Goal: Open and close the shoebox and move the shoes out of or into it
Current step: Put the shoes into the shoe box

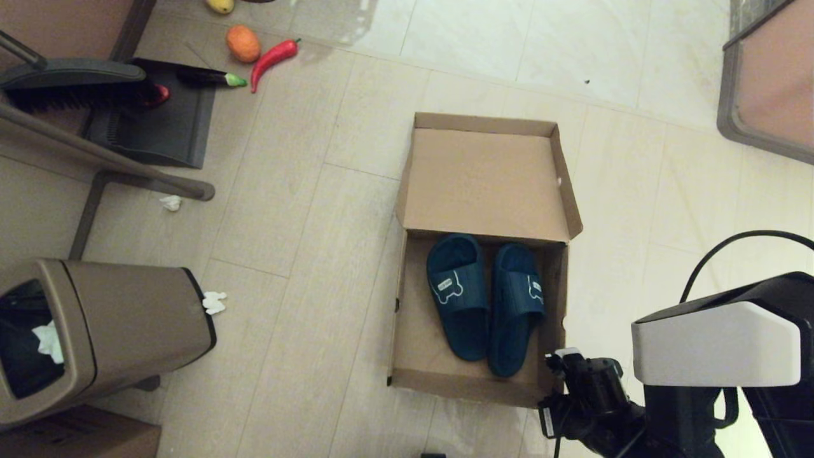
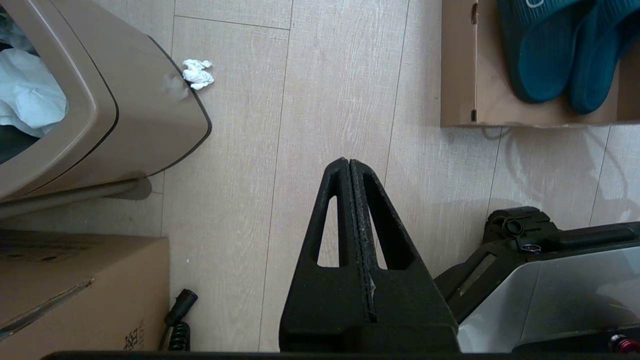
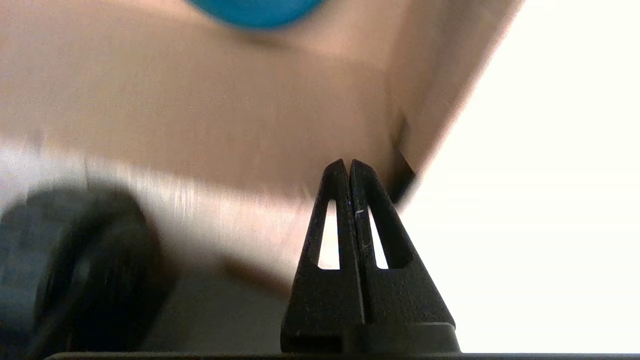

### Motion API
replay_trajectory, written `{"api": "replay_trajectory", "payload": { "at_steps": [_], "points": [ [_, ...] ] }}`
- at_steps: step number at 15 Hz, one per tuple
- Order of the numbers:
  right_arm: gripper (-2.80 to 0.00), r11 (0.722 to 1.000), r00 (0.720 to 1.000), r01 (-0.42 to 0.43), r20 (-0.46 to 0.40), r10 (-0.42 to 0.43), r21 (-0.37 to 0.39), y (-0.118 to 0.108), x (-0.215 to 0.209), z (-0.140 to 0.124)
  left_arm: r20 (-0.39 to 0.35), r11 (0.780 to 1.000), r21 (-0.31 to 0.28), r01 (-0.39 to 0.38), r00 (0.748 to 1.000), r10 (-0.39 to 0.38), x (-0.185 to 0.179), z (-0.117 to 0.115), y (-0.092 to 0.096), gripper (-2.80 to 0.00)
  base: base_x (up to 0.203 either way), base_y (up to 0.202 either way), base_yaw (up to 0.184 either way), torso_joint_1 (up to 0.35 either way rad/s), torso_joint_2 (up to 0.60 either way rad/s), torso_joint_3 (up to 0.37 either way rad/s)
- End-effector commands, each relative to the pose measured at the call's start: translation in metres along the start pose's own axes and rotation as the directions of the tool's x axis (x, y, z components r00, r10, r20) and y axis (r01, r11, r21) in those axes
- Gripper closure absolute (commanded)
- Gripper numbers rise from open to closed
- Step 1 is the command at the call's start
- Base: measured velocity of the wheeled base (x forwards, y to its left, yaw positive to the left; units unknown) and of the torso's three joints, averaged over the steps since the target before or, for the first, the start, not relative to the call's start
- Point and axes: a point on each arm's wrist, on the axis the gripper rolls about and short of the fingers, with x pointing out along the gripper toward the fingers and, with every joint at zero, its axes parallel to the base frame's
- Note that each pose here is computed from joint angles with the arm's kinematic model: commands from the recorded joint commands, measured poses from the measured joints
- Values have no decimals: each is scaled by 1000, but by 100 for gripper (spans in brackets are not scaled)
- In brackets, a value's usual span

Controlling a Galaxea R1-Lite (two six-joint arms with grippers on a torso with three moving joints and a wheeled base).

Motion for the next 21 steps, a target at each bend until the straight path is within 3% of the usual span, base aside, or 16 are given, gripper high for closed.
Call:
{"api": "replay_trajectory", "payload": {
  "at_steps": [1,5,10,12,14,15,18,21],
  "points": [
    [0,1000,1000,-13,2,13,1,-3,-18,0,-3,1000,0,1,1000,-1,0,0,0,0,0,0,0,0,0,0],
    [0,993,975,-119,188,119,-9,10,-26,50,-5,1000,-1,1,1000,-1,0,0,0,0,0,0,0,0,0,0],
    [0,982,895,-187,407,181,-25,54,3,174,-4,1000,-1,-2,1000,2,0,0,0,0,0,0,0,0,0,0],
    [0,979,868,-204,458,191,-23,69,10,221,-3,1000,0,-1,1000,1,0,0,0,0,0,0,0,0,0,0],
    [0,976,871,-216,449,198,-13,80,8,250,-3,1000,0,-1,1000,1,0,0,0,0,0,0,0,0,0,0],
    [0,976,880,-218,431,200,-8,84,7,258,-5,1000,-1,-1,1000,1,0,0,0,0,0,0,0,0,0,0],
    [0,975,912,-220,353,210,-13,94,22,243,-6,1000,-1,0,1000,0,0,0,0,0,0,0,0,0,0,0],
    [0,970,906,-243,353,233,-16,103,12,241,-6,1000,-1,0,1000,0,0,0,0,0,0,0,0,0,0,0]
  ]
}}
